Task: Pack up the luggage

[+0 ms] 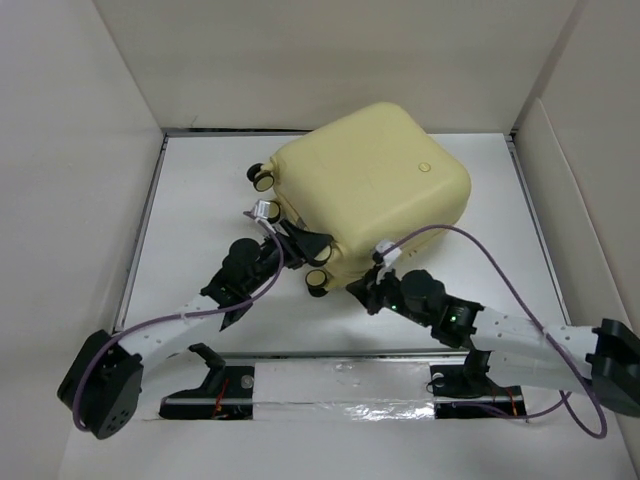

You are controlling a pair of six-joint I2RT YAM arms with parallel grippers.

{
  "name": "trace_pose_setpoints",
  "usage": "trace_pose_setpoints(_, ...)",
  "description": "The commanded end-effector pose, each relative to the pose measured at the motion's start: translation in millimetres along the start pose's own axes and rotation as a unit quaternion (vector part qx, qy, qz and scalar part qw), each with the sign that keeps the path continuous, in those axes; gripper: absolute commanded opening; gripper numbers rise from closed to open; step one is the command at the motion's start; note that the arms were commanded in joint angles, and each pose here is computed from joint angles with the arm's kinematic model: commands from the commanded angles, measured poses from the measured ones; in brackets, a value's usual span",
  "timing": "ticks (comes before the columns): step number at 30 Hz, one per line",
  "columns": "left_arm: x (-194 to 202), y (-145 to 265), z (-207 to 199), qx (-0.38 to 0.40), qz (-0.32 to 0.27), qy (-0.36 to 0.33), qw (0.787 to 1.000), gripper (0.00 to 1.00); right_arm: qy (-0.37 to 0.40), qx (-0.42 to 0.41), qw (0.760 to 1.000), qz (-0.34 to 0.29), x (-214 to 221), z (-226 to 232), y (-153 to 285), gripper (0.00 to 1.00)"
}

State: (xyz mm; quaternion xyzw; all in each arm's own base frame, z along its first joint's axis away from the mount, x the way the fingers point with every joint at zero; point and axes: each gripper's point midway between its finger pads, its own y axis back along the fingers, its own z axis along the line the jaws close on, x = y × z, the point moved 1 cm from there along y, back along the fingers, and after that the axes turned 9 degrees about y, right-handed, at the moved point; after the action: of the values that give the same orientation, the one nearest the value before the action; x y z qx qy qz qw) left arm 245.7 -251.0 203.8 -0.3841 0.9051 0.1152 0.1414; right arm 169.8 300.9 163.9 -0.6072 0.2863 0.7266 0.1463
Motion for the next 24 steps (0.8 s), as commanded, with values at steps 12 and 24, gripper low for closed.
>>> trace_pose_setpoints(12, 51.0, -24.3, -17.7, 0.034, 0.041, -0.03, 0.998, 0.0, -0.029, 0.152, 0.987, -0.044, -10.1, -138.2, 67.9, 0.05)
trace_pose_setpoints(24, 51.0, -26.1, -22.8, 0.045, 0.043, -0.04, 0.997, 0.0, -0.018, 0.046, 0.998, -0.048, 24.4, -88.3, 52.6, 0.36)
